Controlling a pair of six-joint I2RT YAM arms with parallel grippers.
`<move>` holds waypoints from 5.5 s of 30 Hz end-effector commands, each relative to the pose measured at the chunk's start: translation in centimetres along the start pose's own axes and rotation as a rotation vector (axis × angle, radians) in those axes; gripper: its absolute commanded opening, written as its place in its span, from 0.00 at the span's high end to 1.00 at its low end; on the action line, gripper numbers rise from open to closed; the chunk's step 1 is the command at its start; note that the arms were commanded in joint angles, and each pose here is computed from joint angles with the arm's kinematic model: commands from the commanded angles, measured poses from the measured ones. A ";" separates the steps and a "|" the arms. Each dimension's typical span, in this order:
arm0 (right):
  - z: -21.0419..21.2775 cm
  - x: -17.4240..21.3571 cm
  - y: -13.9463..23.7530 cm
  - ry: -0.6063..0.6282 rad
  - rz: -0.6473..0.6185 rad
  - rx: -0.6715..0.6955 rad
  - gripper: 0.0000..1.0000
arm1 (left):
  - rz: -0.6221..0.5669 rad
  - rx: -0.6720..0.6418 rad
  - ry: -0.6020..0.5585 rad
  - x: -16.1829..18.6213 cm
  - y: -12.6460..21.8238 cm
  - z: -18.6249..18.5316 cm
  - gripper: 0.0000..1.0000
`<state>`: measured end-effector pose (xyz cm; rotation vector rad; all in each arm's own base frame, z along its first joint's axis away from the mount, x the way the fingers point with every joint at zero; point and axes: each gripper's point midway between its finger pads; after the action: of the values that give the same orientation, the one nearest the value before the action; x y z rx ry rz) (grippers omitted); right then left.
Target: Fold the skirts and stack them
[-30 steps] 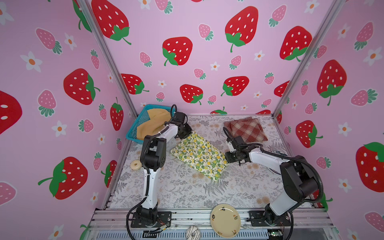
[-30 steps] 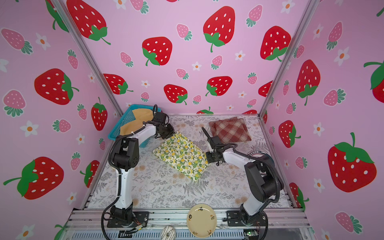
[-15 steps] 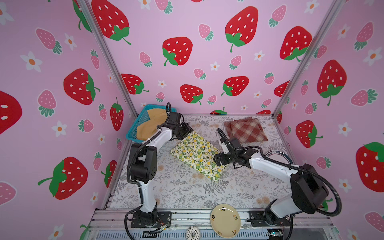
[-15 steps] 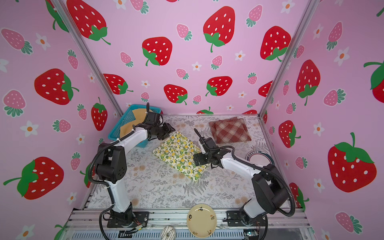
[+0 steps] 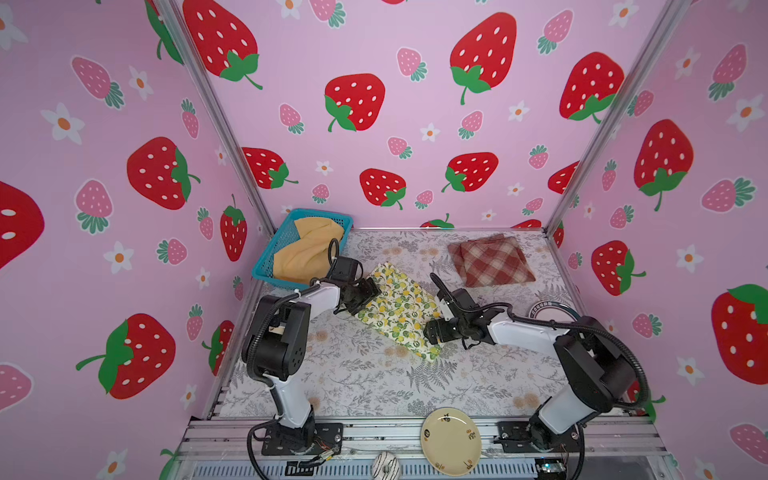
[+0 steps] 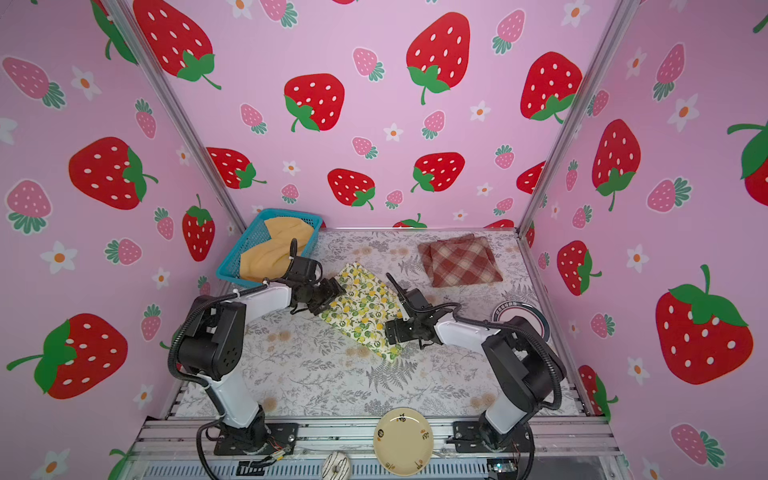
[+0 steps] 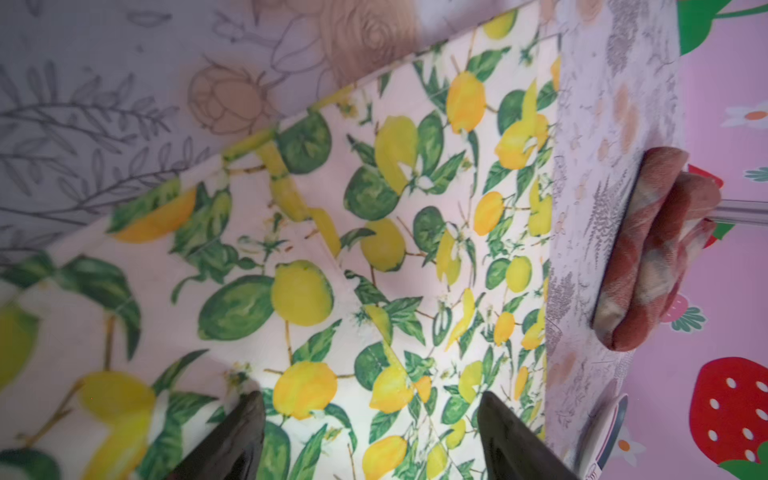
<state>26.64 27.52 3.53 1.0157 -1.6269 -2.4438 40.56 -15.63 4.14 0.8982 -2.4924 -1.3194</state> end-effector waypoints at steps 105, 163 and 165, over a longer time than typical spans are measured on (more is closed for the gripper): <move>-11.2 0.4 2.3 -0.209 -0.027 0.079 0.09 | 0.188 0.264 -0.035 16.8 1.7 -4.5 0.19; -12.9 -4.0 8.8 -0.141 -0.057 0.271 1.00 | 0.342 0.443 -0.245 23.3 -0.2 -17.2 0.22; -12.7 -4.5 9.5 -0.133 -0.064 0.276 1.00 | 0.361 0.448 -0.257 24.6 -0.7 -17.7 0.22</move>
<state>34.01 15.21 8.84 0.9305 -2.0113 -2.4690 28.91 -40.07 9.36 0.3647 -2.9839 -0.9226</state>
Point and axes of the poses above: each gripper's point midway between its finger pads, its own y axis back along the fingers, its own z axis along the line the jaws close on, x = y × z, and after that the axes turned 5 degrees about y, right-handed
